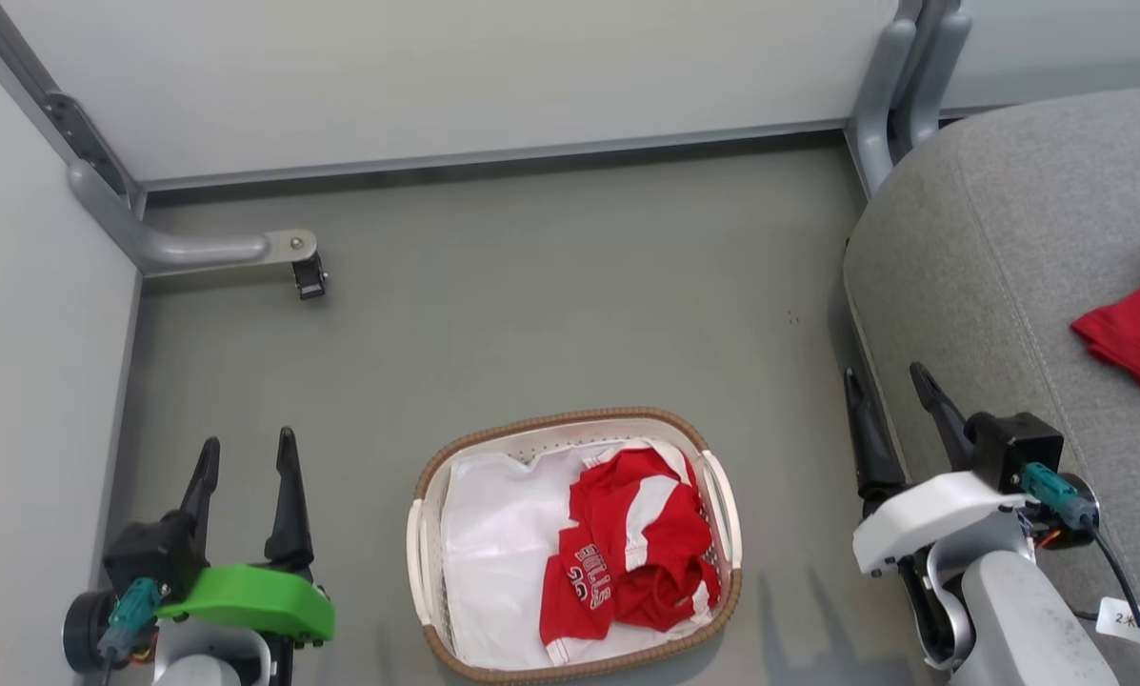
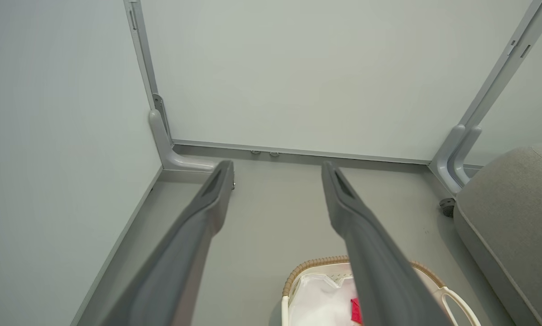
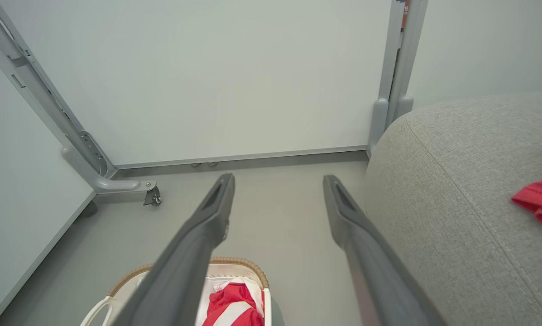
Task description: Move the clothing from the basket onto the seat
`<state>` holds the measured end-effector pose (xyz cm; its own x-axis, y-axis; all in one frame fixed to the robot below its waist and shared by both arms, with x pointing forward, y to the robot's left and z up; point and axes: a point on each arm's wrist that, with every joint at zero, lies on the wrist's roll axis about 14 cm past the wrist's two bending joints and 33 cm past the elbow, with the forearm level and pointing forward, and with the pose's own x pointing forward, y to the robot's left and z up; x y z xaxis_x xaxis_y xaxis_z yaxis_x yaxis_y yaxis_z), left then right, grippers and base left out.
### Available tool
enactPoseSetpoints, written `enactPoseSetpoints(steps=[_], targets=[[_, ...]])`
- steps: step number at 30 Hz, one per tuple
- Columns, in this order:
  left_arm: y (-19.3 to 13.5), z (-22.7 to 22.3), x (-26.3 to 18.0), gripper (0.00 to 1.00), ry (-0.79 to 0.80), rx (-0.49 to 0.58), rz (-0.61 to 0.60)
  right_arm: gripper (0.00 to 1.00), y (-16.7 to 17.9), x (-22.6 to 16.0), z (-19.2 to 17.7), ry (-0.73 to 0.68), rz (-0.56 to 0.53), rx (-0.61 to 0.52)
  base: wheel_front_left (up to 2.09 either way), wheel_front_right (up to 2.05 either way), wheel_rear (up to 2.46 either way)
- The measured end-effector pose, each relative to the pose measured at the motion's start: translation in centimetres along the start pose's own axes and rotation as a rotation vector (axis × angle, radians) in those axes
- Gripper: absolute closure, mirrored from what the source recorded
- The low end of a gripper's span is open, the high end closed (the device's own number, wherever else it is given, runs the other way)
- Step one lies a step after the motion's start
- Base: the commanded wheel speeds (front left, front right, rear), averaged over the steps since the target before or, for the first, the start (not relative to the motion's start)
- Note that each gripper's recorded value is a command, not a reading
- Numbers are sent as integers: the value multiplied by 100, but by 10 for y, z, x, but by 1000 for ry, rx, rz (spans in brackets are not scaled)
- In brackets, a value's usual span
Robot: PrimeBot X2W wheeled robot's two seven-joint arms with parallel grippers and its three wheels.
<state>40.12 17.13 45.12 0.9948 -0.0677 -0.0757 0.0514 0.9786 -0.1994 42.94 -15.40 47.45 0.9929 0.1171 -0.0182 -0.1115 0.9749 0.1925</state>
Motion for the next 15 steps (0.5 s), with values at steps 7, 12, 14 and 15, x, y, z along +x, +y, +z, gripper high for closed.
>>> enactPoseSetpoints(steps=[7, 12, 14, 15], targets=[[3, 0, -21, 0, 0, -4, 15, 0, 10, -16, 0, 4, 23, -3, 0, 0, 0], [3, 3, -25, 0, -11, -10, 16, 0, 12, -22, 0, 2, 28, 5, 0, 0, 0], [1, 0, -25, 0, -3, -16, 12, 0, 12, -23, -1, 6, 27, 10, 0, 0, 0], [0, -1, -26, 0, 0, -17, 9, 0, 12, -23, -2, 7, 25, 16, 0, 0, 0]])
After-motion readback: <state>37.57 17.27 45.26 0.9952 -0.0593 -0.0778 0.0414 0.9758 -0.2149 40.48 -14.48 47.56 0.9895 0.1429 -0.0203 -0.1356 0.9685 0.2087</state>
